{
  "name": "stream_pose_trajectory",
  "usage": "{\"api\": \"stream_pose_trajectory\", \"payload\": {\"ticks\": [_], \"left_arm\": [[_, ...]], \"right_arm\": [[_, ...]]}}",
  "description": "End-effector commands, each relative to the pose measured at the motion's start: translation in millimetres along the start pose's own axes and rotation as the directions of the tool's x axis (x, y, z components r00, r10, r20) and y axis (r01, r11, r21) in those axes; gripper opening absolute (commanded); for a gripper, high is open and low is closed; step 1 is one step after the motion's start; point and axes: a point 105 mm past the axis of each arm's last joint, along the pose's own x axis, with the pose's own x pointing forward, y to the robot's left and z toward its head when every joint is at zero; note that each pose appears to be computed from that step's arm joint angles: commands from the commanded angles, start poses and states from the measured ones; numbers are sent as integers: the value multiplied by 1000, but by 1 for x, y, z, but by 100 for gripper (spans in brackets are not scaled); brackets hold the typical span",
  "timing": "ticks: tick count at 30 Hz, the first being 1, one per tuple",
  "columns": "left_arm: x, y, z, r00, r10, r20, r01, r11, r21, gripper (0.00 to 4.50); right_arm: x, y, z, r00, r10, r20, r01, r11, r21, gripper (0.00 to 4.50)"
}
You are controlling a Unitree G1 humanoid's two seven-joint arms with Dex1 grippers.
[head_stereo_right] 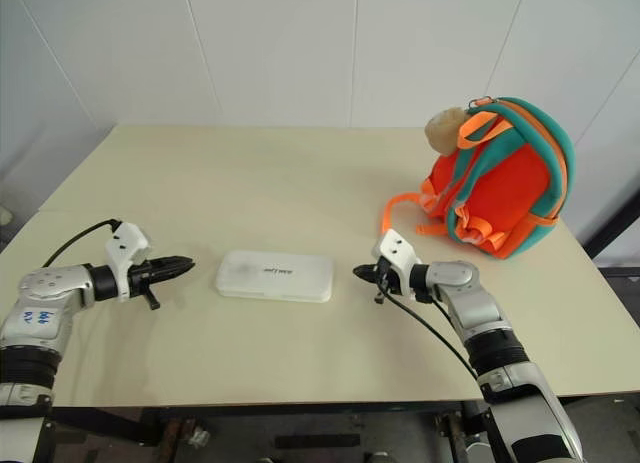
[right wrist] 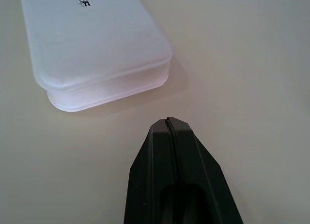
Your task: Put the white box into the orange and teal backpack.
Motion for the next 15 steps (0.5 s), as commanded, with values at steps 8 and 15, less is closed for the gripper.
{"api": "stream_pose_trajectory", "payload": {"ticks": [8,15], "left_arm": [[35,-33,10,994,-101,51,101,995,-1,54],[34,-51,11,985,-163,56,163,987,-2,54]], "right_arm": [[22,26,16,996,45,74,-44,999,-15,0],[7,31,7,998,43,50,-43,999,0,0]]}}
